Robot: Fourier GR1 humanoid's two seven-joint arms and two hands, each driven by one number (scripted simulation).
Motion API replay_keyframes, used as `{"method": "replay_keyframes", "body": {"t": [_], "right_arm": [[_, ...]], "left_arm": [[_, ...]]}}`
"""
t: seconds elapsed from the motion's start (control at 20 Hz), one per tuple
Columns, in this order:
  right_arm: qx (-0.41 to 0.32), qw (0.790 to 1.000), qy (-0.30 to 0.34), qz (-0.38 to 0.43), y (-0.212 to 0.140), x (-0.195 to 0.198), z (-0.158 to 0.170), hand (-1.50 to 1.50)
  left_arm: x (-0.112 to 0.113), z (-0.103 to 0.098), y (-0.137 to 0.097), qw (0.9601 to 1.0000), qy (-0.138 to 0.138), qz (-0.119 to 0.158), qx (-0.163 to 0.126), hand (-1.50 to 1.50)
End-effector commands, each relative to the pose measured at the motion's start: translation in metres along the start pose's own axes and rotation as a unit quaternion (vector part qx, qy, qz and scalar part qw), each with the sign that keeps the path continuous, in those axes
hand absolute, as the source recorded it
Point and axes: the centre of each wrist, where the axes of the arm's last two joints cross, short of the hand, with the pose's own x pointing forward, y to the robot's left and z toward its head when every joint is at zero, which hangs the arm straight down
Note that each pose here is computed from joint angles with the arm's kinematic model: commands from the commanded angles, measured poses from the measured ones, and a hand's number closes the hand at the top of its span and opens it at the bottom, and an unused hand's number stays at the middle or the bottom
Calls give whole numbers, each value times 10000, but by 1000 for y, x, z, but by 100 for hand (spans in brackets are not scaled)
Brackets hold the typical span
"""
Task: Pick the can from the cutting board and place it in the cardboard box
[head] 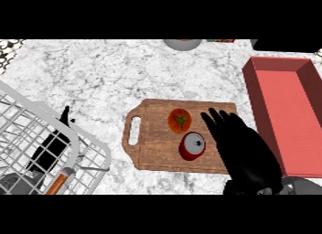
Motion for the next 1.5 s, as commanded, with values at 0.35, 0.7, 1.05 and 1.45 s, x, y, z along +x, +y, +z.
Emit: {"method": "replay_keyframes", "body": {"t": [0.35, 0.7, 1.05, 1.45], "right_arm": [[249, 9958, 742, 468, 25, 20, -33, -150], [317, 9970, 625, 323, 33, 31, -41, -150], [414, 9946, 830, 459, 49, 32, -55, -150], [481, 9929, 1008, 398, 60, 35, -67, -150]], "left_arm": [[92, -42, 13, 9800, -1885, -639, 41, 0], [90, -43, 11, 9823, -1773, -608, -78, 0], [87, -38, 14, 9839, -1670, -632, 61, 0], [83, -32, 14, 9833, -1707, -602, 190, 0]]}}
